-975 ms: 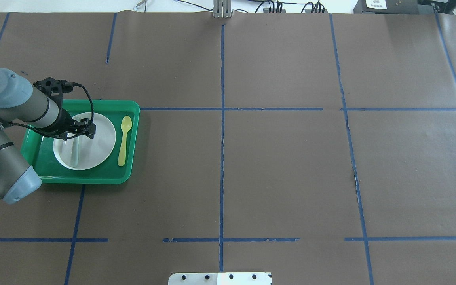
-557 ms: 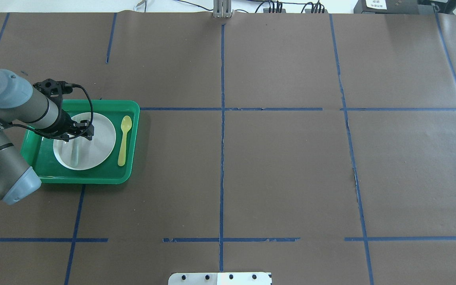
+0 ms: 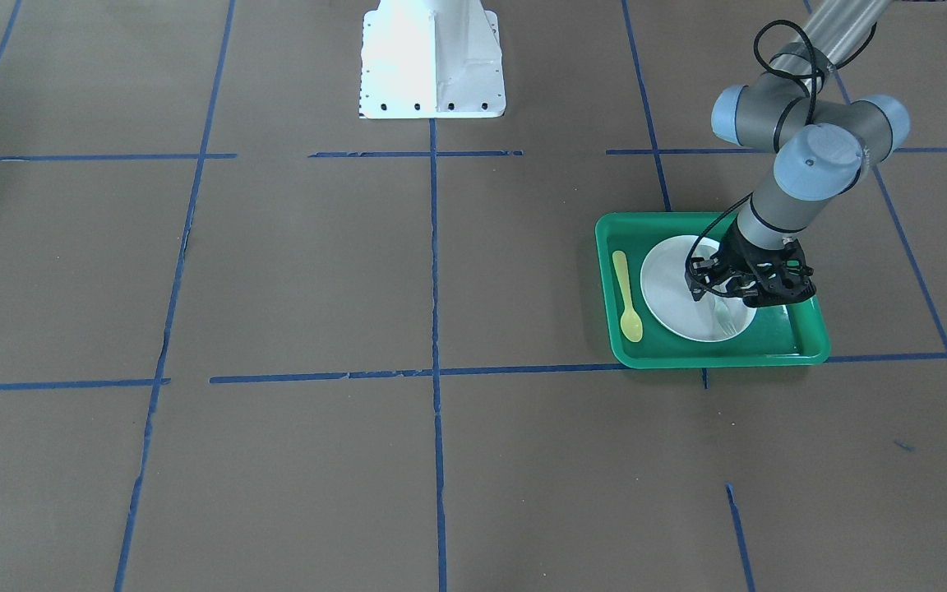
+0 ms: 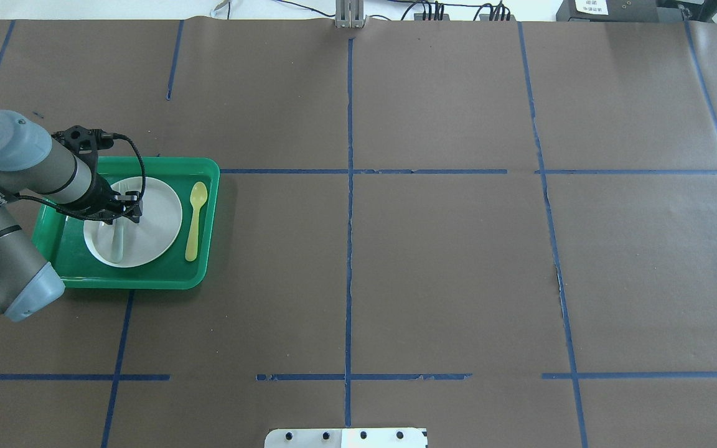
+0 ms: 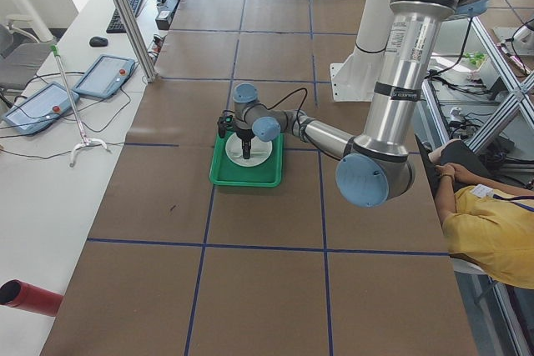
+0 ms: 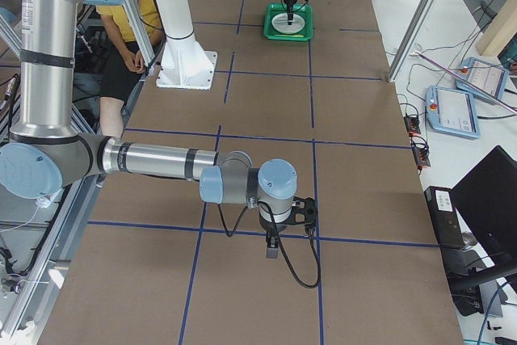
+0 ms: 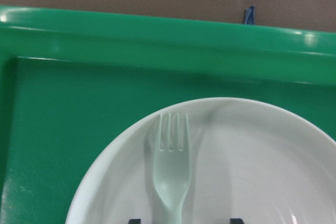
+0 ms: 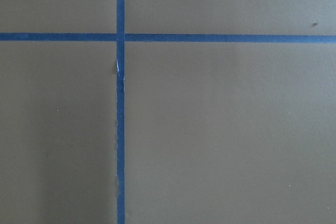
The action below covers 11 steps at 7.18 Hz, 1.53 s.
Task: Place fork
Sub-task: 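Lower the left gripper and close it on the fork handle, then carry the fork off the plate toward the tray edge nearest the left arm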
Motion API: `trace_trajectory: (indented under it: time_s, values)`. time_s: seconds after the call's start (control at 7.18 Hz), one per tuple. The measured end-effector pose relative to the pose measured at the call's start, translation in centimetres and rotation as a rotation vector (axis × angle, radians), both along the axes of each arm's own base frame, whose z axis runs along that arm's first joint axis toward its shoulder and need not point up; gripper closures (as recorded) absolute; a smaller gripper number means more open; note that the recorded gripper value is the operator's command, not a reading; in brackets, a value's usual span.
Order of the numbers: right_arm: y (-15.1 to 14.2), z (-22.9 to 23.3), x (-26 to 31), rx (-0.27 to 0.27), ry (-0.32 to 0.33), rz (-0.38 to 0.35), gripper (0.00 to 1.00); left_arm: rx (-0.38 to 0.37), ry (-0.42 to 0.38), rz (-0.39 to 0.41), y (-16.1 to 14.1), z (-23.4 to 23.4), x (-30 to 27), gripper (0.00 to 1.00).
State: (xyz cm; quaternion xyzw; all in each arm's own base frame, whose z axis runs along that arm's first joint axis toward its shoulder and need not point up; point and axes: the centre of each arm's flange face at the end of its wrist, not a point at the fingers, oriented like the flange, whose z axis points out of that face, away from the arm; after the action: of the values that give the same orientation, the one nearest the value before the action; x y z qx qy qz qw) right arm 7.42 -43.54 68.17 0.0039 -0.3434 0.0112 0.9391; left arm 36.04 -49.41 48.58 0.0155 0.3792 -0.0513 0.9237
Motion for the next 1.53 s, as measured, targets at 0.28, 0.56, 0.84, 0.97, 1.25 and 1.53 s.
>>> trace_trajectory:
  time_s: [0.28,0.56,0.84,0.97,1.25,1.53]
  values:
    - [0.0,0.0,0.0,0.0,0.0,0.0,0.0,-0.001,-0.002,0.001,0.0,0.2,0.0,1.0]
    - [0.0,0.0,0.0,0.0,0.0,0.0,0.0,-0.001,0.0,0.002,0.0,0.1,0.0,1.0]
    - [0.0,0.0,0.0,0.0,0.0,0.0,0.0,0.002,0.008,0.0,0.1,-0.6,-0.1,1.0]
    - [0.0,0.0,0.0,0.0,0.0,0.0,0.0,0.01,0.017,-0.002,0.2,-1.3,-0.3,1.0]
    - [0.0,0.0,0.0,0.0,0.0,0.0,0.0,0.022,0.023,-0.006,1.4,-1.5,-2.1,1.0]
    - [0.0,0.0,0.0,0.0,0.0,0.0,0.0,0.044,-0.015,0.029,3.0,1.7,-5.3,1.0]
